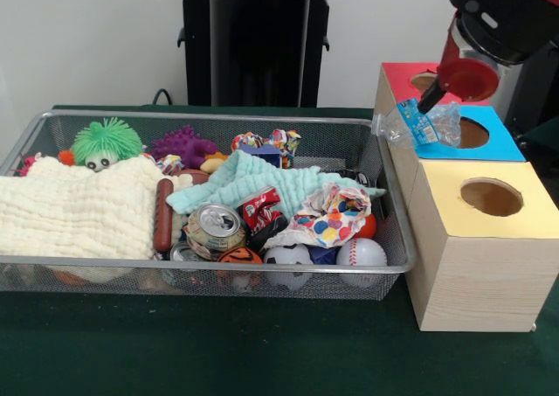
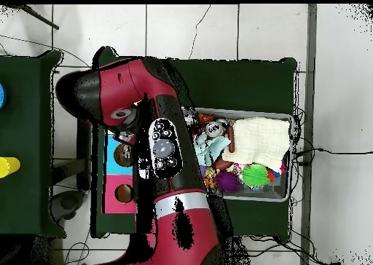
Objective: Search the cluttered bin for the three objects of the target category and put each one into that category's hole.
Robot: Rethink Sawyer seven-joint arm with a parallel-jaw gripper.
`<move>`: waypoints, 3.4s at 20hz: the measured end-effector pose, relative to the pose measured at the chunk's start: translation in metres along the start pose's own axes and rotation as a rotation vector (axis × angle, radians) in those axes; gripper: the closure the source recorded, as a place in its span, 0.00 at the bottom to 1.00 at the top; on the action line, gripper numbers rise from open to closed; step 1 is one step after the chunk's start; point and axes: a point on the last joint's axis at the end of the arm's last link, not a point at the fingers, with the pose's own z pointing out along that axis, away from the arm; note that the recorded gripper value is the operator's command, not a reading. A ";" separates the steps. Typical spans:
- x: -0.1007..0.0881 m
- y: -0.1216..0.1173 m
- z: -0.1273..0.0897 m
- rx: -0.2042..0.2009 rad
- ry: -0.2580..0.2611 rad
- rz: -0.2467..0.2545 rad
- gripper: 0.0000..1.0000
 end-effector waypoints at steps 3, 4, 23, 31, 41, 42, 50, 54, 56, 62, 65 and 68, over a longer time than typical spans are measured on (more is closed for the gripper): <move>0.006 -0.006 0.005 0.016 0.024 0.007 1.00; 0.007 -0.007 0.006 0.019 0.028 0.008 1.00; 0.024 -0.028 0.006 0.006 0.001 0.051 0.00; 0.028 -0.025 0.008 -0.039 0.013 0.055 0.00; 0.026 -0.020 0.000 -0.158 -0.099 0.064 0.00; 0.026 -0.020 0.000 -0.163 -0.104 0.064 0.00; 0.030 -0.015 0.010 -0.236 -0.136 0.064 0.00; 0.028 -0.014 0.016 -0.245 -0.132 0.061 0.00; 0.026 -0.014 0.022 -0.253 -0.129 0.059 0.00; 0.020 -0.016 0.036 -0.253 -0.135 0.056 0.00; 0.016 -0.018 0.042 -0.238 -0.146 0.057 0.00; 0.013 -0.019 0.047 -0.228 -0.164 0.059 0.00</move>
